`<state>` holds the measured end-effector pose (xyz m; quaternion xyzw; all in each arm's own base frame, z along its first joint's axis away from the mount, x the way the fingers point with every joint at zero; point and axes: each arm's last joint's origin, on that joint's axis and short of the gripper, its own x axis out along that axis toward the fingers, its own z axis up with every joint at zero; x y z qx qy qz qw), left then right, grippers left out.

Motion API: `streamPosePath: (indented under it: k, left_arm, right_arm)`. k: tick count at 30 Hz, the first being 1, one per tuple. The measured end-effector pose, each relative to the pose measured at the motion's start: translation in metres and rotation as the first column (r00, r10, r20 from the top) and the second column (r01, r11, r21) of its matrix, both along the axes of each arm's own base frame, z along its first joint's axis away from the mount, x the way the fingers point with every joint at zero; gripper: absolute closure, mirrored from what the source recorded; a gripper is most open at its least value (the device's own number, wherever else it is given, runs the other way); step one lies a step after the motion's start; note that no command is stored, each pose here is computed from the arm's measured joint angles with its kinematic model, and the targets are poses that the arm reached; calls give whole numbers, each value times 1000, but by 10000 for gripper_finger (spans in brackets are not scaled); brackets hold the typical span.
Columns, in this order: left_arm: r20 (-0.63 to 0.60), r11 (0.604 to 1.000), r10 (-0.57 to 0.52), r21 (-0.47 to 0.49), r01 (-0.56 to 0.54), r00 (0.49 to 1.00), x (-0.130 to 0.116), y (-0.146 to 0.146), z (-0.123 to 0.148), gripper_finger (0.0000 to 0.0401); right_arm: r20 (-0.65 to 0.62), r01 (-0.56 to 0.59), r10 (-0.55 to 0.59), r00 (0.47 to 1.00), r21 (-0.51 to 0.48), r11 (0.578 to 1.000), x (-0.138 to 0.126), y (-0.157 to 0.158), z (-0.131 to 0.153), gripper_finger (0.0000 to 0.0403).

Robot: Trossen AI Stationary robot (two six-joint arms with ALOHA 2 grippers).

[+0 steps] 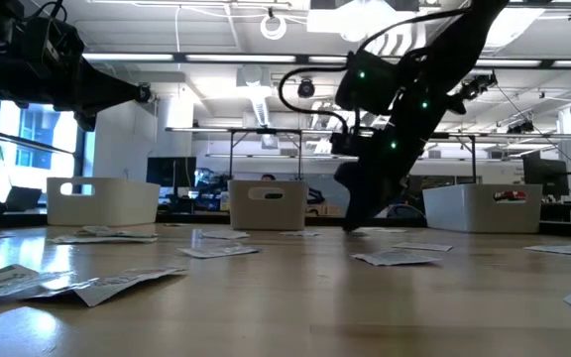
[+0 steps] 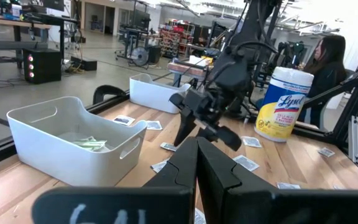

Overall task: Pick & Place First Aid Supplies
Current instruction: Put the orange pad into the right gray bin

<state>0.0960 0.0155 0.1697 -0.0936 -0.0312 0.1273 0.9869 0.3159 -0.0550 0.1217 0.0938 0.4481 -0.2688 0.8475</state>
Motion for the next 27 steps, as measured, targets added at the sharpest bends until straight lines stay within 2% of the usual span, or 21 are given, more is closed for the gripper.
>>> streamPosePath:
  k: [4,9,13,16,19,27]
  left_arm:
    - [0,1000,0,0,0,1000,0,0,0,400]
    - [1,1000,0,0,0,1000,0,0,0,400]
    - [1,1000,0,0,0,1000,0,0,0,400]
    - [0,1000,0,0,0,1000,0,0,0,400]
    - [0,1000,0,0,0,1000,0,0,0,400]
    - [1,1000,0,0,0,1000,0,0,0,400]
  right_arm:
    - [30,3,-6,1000,119,993,-1,-7,-1,269]
    - [52,-85,74,996,253,964,-2,-11,-1,269]
    - [-1,-212,219,976,250,945,-6,-2,1,269]
    - [-40,-264,282,959,251,931,-11,9,7,269]
    - [-44,-289,310,950,257,922,-16,22,18,269]
    - [34,-303,302,953,196,933,-18,49,43,269]
